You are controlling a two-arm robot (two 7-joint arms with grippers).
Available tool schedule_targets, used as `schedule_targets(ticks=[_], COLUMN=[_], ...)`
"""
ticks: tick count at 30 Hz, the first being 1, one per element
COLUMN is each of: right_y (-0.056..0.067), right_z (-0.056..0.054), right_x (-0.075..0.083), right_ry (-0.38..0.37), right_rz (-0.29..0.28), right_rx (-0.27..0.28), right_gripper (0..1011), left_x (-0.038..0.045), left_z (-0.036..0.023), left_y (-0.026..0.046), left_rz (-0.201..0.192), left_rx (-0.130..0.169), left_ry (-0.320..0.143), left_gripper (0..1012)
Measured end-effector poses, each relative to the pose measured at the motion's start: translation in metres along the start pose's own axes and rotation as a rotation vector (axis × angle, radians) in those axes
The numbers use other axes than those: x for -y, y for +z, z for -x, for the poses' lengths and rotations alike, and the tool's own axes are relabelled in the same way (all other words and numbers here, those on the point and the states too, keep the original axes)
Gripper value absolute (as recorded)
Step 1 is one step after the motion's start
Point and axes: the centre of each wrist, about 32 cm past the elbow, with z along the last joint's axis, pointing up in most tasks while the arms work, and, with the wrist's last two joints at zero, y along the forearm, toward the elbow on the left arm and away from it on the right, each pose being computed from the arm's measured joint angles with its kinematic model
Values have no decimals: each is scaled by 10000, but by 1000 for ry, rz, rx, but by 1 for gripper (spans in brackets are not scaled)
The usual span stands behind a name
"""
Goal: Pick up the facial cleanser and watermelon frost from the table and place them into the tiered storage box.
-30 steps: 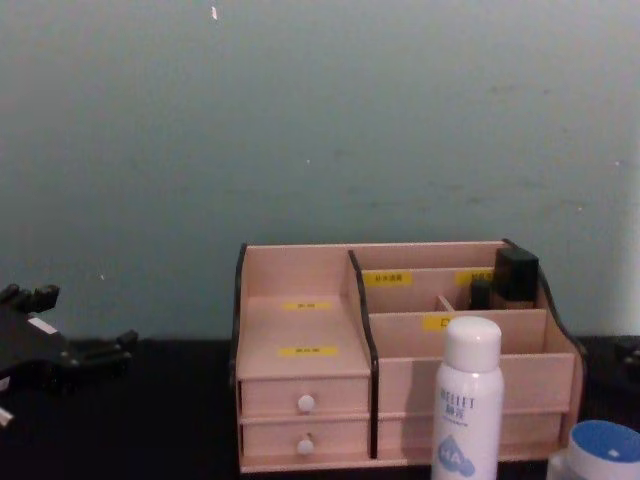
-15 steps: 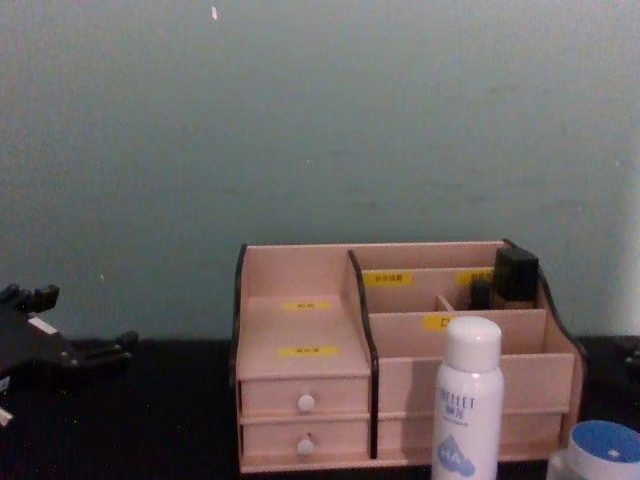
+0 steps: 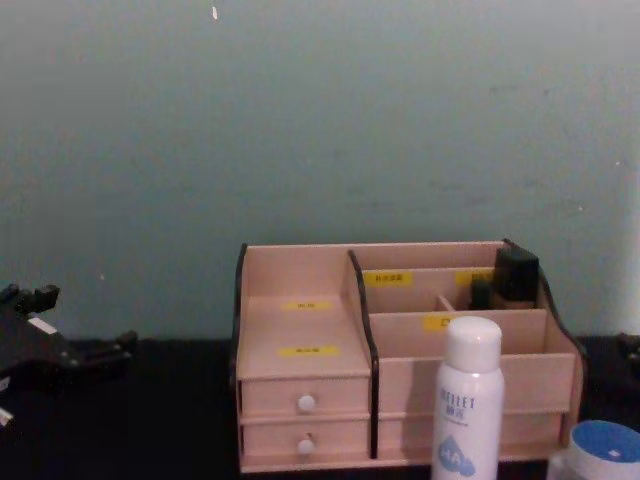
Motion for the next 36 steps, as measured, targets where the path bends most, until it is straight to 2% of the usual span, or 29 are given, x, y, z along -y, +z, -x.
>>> schedule_targets(ticks=[5, 13, 21, 27, 36], right_y=[21, 90, 165, 187, 184], right_z=[-26, -38, 76, 154, 301], right_x=[80, 327, 571, 585, 520], right_ry=[15, 79, 212, 294, 405], right_rz=[-8, -32, -75, -95, -102], right_rx=[-16, -51, -87, -109, -157], right_gripper=[1003, 1003, 1003, 1003, 1002], left_x=[0, 0, 0, 0, 0], left_z=[0, 0, 0, 0, 0], left_y=[0, 0, 0, 0, 0], left_rz=[0, 0, 0, 0, 0], left_rx=[0, 0, 0, 0, 0], left_ry=[0, 0, 0, 0, 0], left_gripper=[1001, 1001, 1001, 1001, 1001])
